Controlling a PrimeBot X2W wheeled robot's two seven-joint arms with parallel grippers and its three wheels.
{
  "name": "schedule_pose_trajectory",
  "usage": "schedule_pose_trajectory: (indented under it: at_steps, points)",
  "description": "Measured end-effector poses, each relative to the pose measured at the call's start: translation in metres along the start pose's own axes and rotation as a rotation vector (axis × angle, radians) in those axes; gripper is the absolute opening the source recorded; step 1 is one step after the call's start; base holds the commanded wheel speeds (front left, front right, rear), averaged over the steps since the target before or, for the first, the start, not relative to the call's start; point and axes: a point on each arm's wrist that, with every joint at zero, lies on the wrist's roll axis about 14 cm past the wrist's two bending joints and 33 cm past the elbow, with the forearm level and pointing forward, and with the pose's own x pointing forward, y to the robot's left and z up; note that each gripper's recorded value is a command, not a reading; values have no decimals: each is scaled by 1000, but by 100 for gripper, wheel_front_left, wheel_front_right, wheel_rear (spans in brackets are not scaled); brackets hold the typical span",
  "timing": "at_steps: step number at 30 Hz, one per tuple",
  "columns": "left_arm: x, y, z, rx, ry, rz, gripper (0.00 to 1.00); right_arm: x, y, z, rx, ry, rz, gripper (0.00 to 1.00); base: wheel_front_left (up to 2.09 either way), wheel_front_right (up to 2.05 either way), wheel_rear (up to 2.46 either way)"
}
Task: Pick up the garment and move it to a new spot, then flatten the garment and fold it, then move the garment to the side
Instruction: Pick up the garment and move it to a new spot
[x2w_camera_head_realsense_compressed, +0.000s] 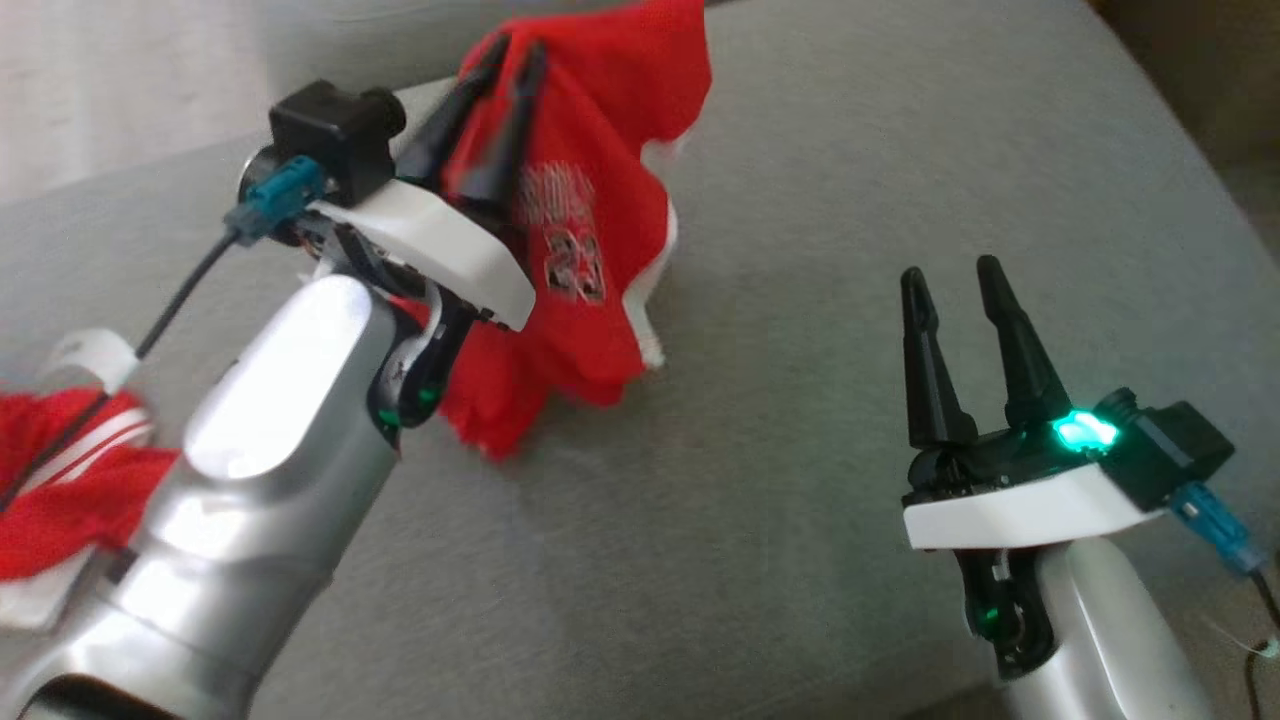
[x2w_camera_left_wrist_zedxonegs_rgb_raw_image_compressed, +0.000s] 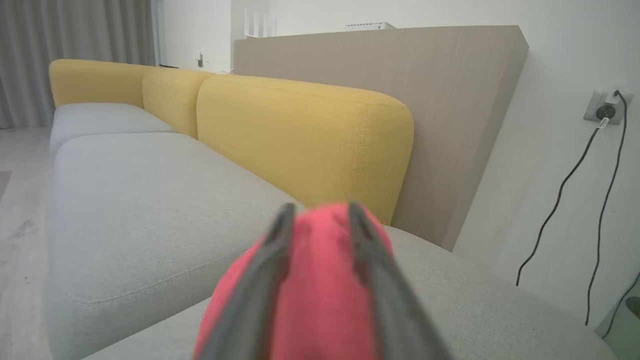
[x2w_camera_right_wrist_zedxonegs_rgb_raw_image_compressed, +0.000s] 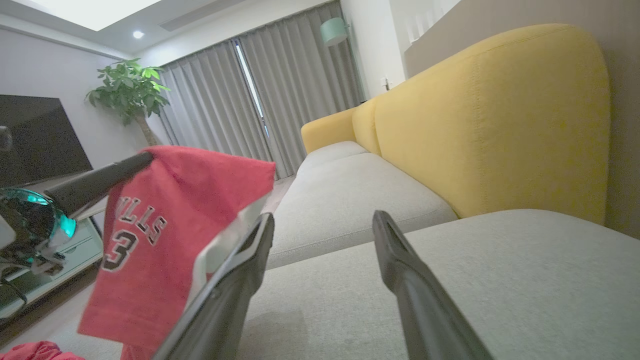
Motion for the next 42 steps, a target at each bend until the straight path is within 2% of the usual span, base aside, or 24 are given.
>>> schedule_pose_trajectory:
  at_steps: [4, 9, 13, 18, 24, 30, 34, 42]
  points:
    - [17, -8, -18, -29, -2, -20, 100, -9, -19, 4, -19, -4, -62, 100, 0, 0, 0]
    - [10, 20, -21, -38, -41, 59, 100, -6, -25, 4, -22, -4, -78, 100, 0, 0, 0]
    - [-18, 49, -11, -34, -97, 148, 100, 1, -16, 2, -31, -6, -43, 100, 0, 0, 0]
    - [-83, 77, -34, -11, -67, 285, 100, 5, 3, -7, -44, 13, 17, 100, 0, 0, 0]
    - [-160, 82, -58, -59, -56, 469, 100, 7, 25, -19, -51, 42, 86, 100, 0, 0, 0]
    - [-210, 65, -75, -88, -61, 589, 100, 4, 42, -29, -51, 70, 139, 100, 0, 0, 0]
    - [-224, 62, -76, -126, -96, 644, 100, 5, 48, -28, -54, 67, 156, 100, 0, 0, 0]
    - [-227, 65, -64, -98, -141, 650, 100, 7, 54, -32, -65, 75, 178, 100, 0, 0, 0]
